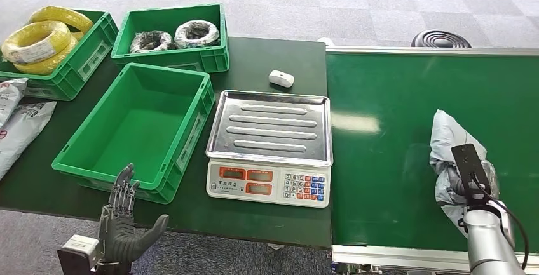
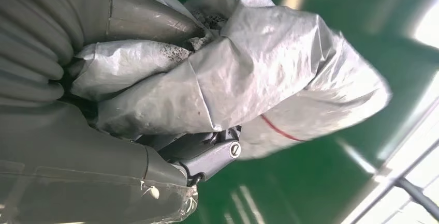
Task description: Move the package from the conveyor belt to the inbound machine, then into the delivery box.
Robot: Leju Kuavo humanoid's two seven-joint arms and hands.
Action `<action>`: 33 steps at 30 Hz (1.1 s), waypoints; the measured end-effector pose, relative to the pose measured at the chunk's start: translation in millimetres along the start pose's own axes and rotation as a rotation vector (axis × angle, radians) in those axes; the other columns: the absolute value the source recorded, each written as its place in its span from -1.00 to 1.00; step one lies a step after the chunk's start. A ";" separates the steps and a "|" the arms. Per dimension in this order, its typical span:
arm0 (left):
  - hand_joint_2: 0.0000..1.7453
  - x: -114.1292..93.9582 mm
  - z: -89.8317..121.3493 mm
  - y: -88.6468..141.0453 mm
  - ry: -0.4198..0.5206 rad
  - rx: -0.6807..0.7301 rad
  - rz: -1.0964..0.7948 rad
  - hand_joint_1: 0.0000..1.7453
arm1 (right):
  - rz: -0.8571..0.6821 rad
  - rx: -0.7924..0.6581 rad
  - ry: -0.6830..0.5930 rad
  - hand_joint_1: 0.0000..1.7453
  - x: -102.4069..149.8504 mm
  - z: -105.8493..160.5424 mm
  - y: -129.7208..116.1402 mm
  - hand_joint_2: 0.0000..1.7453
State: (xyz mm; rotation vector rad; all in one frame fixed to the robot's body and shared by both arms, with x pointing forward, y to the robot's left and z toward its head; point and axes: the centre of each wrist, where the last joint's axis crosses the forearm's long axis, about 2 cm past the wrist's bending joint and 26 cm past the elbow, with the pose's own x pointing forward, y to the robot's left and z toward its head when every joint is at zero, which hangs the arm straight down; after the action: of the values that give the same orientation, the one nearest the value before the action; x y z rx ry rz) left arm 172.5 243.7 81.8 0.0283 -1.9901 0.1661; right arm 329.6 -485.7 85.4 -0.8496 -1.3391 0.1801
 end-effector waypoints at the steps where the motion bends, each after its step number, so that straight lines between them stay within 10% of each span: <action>1: 1.00 0.7 -0.4 -0.4 -0.004 0.002 0.000 -1.00 | -0.042 -0.033 -0.046 1.00 10.7 0.6 4.5 1.00; 13: 1.00 4.6 -12.0 -6.6 -0.045 -0.011 0.012 -1.00 | -0.033 -0.285 -0.677 1.00 172.9 23.5 53.6 1.00; 25: 1.00 1.4 -35.8 -20.4 -0.087 -0.086 0.040 -1.00 | 0.093 0.130 -0.795 1.00 306.8 55.8 112.4 1.00; 29: 1.00 0.8 -42.0 -23.8 -0.083 -0.094 0.040 -1.00 | 0.133 0.289 -0.715 -0.88 317.0 52.0 137.6 1.00; 33: 1.00 1.5 -45.8 -26.1 -0.079 -0.096 0.039 -1.00 | 0.180 0.442 -0.650 -1.00 315.1 46.6 159.1 1.00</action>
State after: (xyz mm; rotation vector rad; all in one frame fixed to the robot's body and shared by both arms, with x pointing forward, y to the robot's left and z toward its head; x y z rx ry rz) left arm 215.8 223.9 104.4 -0.0665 -2.0757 0.0959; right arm 426.2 -174.7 229.6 -0.5443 -1.7273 0.9205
